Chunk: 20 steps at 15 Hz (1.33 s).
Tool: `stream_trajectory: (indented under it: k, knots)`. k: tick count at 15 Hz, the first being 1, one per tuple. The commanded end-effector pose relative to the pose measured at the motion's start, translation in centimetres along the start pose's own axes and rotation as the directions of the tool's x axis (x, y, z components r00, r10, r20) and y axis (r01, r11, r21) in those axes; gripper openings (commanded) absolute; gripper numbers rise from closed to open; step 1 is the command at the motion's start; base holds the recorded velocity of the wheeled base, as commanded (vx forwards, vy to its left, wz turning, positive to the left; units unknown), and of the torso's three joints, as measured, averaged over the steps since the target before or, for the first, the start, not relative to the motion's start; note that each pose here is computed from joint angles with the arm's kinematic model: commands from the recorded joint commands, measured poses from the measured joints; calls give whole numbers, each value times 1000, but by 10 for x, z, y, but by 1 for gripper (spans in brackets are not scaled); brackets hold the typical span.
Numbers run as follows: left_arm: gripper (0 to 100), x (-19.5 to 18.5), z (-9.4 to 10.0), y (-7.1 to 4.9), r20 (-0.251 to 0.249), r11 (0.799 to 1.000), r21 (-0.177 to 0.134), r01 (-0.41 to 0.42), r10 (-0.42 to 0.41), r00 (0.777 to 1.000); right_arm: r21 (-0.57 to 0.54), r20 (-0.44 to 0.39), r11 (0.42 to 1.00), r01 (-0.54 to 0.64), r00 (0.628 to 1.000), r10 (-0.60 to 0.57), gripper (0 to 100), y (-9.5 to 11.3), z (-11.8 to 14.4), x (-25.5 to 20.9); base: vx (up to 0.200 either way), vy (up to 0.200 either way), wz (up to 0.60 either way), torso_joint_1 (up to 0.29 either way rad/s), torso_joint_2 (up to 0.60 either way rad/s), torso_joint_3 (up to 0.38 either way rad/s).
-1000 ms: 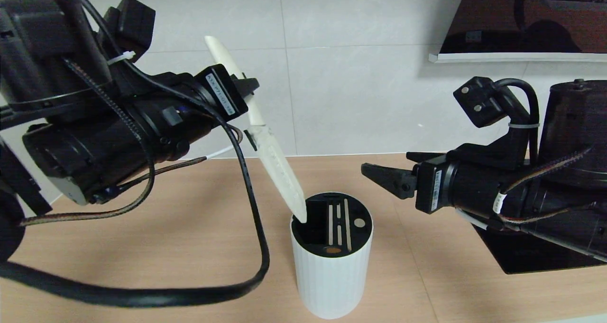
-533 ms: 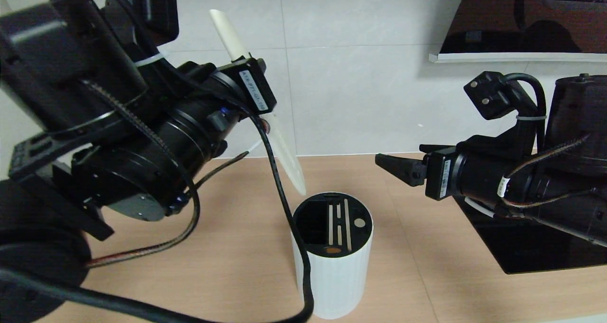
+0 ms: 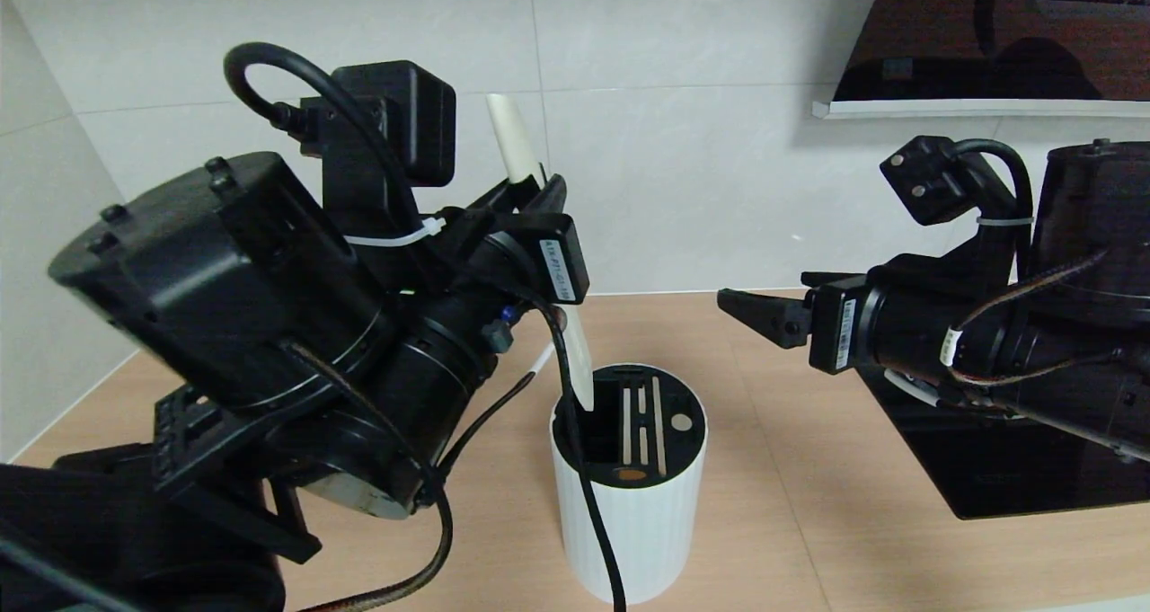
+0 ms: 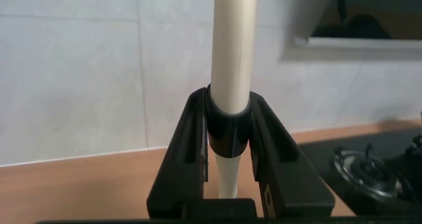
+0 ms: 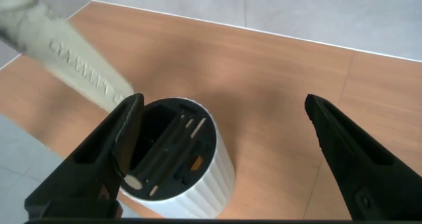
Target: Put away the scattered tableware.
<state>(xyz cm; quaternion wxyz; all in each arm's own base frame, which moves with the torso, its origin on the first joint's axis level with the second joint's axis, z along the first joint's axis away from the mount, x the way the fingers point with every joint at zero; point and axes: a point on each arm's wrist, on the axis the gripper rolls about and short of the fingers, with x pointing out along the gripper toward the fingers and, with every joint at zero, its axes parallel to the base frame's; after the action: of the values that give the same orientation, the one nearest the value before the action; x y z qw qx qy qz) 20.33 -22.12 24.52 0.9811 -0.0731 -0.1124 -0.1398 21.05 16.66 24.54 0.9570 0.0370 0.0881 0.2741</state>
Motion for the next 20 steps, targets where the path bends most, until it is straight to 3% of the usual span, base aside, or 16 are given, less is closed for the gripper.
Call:
stream_trajectory:
  k: [1, 13, 14, 20]
  knots:
    - [0, -1, -5, -3, -16, 1000, 7, 11, -10, 1000, -6, -6, 1000, 3, 1000, -3, 100, 0, -2, 1, 0, 0, 0, 0, 0, 0]
    - [0, 1, -34, -16, -90, 999, 2, 35, -34, 995, -8, -5, 1000, 1, 1000, -1, 100, -1, -2, -1, 0, 0, 0, 0, 0, 0]
    - [0, 1, -46, -19, -122, 999, 4, 41, -40, 992, -8, -7, 1000, 1, 1000, -1, 100, -1, -2, -1, 0, 0, 0, 0, 0, 0]
    - [0, -2, -74, -26, -194, 999, 36, 19, -12, 981, -8, -12, 1000, 4, 1000, -4, 100, -1, -3, -1, 0, 0, 0, 0, 0, 0]
